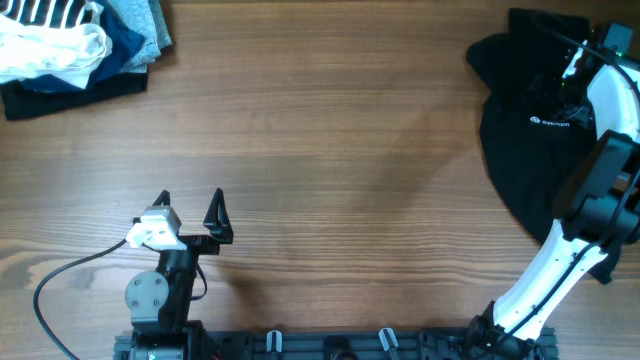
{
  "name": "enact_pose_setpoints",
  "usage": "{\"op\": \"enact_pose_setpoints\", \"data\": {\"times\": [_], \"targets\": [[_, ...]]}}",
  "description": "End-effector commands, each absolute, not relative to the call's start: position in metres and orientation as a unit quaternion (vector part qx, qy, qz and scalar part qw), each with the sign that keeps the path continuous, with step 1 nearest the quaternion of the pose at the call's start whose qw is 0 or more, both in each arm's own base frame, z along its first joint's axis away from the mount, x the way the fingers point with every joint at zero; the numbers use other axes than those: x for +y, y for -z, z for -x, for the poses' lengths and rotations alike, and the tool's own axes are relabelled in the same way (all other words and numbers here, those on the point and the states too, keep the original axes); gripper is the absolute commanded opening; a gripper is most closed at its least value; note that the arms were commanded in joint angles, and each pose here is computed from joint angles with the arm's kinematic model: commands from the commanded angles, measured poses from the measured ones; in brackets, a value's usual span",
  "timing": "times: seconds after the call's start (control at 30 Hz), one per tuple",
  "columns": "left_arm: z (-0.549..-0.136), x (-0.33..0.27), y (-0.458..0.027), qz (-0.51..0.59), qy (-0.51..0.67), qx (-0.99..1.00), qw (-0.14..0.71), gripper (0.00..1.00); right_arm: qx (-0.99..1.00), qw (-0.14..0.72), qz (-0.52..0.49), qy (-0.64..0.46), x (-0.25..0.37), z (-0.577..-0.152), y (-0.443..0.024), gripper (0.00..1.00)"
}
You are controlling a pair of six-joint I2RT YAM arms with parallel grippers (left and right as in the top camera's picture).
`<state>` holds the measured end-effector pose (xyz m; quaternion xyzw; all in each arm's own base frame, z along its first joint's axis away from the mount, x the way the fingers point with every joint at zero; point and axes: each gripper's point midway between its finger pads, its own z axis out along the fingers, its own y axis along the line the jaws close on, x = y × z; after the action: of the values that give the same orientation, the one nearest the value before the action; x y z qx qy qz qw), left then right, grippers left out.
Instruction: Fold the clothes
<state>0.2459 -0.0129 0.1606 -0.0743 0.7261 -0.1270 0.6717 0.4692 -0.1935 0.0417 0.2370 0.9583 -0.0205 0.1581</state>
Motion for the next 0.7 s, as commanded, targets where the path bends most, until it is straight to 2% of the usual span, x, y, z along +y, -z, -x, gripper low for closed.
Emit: {"op": "enact_pose_setpoints", "data": {"times": [0.0,0.4,0.67], "targets": [[-0.246,-0.014,-0.159,0.064,0.124,0.727,0.672,1.0,0.959,0.152,-0.24,0.008,-0.186,-0.465,-0.034,0.95],[-0.246,-0.014,-0.159,0.064,0.124,0.727,0.672,1.0,0.958,0.155,-0.242,0.018,-0.189,-0.463,-0.015,0.73],[-0.246,-0.014,-0.159,0.064,0.124,0.727,0.672,1.0,0.96,0.141,-0.242,0.024,-0.19,-0.46,0.001,0.73]]}}
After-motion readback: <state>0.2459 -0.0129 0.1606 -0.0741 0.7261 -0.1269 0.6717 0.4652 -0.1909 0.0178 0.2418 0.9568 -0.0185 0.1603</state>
